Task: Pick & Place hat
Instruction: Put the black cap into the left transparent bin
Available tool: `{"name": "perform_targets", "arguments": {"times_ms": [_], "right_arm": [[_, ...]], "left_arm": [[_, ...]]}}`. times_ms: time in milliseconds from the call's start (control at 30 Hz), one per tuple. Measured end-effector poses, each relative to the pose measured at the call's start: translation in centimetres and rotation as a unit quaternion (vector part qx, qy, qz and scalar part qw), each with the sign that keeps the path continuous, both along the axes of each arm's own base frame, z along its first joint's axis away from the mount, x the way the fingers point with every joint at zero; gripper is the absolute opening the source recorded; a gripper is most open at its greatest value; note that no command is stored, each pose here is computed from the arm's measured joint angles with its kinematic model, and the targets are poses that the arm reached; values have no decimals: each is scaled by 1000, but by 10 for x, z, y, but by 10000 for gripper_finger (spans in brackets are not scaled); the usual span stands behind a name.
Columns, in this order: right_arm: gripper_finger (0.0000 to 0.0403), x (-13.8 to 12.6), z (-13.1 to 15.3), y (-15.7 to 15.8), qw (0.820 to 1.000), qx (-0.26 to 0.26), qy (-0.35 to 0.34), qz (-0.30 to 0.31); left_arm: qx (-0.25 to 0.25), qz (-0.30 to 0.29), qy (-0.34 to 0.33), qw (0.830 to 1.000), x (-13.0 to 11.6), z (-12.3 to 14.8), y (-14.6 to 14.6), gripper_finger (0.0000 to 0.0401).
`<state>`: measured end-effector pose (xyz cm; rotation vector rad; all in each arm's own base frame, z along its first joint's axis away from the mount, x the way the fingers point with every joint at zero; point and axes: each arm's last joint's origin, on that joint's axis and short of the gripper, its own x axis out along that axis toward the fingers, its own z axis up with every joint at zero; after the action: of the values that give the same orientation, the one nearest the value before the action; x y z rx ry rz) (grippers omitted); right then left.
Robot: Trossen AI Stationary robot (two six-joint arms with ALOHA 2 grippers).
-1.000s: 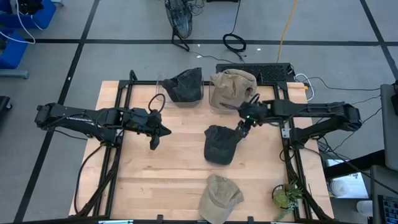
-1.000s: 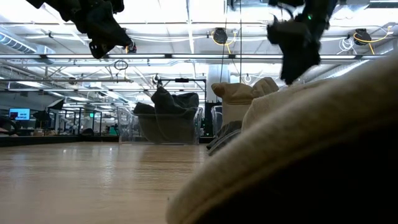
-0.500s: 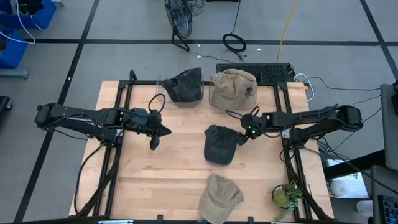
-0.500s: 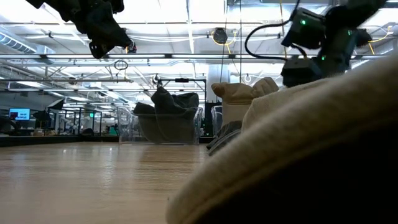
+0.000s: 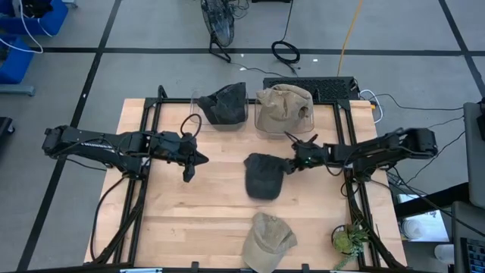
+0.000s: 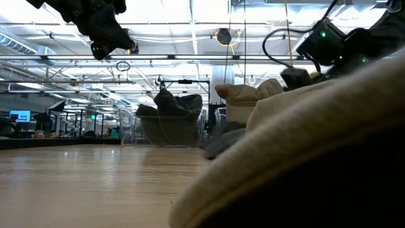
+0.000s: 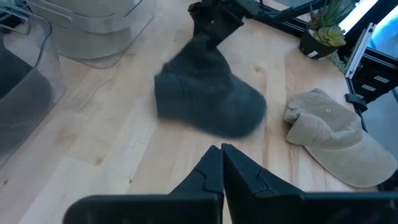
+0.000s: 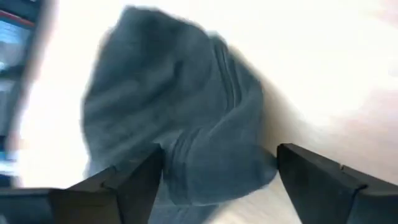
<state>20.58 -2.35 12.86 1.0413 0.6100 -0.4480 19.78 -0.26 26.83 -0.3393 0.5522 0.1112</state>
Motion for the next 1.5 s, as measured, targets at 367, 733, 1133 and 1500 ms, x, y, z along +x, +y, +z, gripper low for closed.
{"name": "perform_targets", "arguments": {"times_ms": [367, 733, 1133, 1500], "right_arm": [[110, 25, -22, 13, 999, 31, -15, 35], [112, 36, -9, 14, 993, 37, -103, 48], [289, 40, -2, 12, 989, 9, -145, 20], [320, 70, 15, 7, 996, -77, 26, 29]], "left_arm": [[-4, 18, -2, 1000, 0, 0, 6, 9], [-17, 24, 0, 1000, 0, 0, 6, 12], [-21, 16, 2, 1000, 0, 0, 5, 9], [-21, 15, 2, 1000, 0, 0, 5, 12]]}}
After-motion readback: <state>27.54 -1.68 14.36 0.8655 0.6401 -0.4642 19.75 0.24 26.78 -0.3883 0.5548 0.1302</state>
